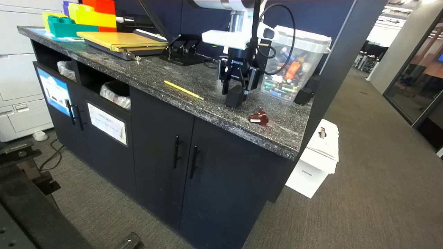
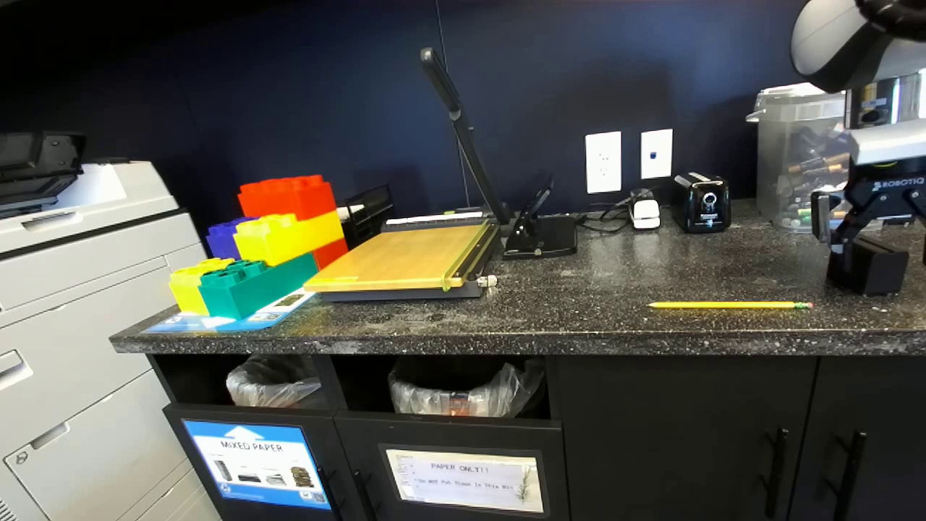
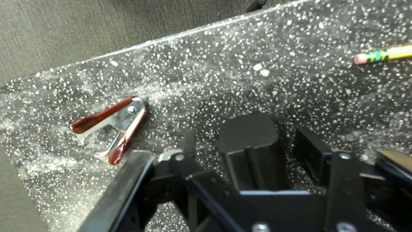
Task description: Pick up the black object on the right and move it to the left
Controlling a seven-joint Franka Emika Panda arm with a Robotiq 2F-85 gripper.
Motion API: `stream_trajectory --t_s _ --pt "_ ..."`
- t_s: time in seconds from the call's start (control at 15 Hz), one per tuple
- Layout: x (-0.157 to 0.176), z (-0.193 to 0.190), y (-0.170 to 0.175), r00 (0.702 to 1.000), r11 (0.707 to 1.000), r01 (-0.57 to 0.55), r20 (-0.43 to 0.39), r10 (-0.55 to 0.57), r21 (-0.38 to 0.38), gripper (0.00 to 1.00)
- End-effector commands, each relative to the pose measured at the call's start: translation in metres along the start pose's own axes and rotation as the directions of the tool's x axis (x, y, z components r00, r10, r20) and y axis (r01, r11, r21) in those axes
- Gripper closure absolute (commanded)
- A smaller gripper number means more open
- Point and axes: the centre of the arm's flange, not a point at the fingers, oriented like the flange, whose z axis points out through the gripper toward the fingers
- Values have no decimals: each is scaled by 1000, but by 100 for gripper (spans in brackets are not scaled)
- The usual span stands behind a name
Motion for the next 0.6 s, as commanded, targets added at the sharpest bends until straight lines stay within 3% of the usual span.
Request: stream_trajectory --t_s 0.0,0.2,0.4,0.53 --pt "72 1 -22 1000 999 21 0 -21 -36 53" --pt "71 1 -24 1000 998 29 -8 -30 -51 75" --pt "70 -7 -29 998 994 53 -16 -55 -98 78" --pt "61 -26 -40 996 993 82 -28 -85 -84 78"
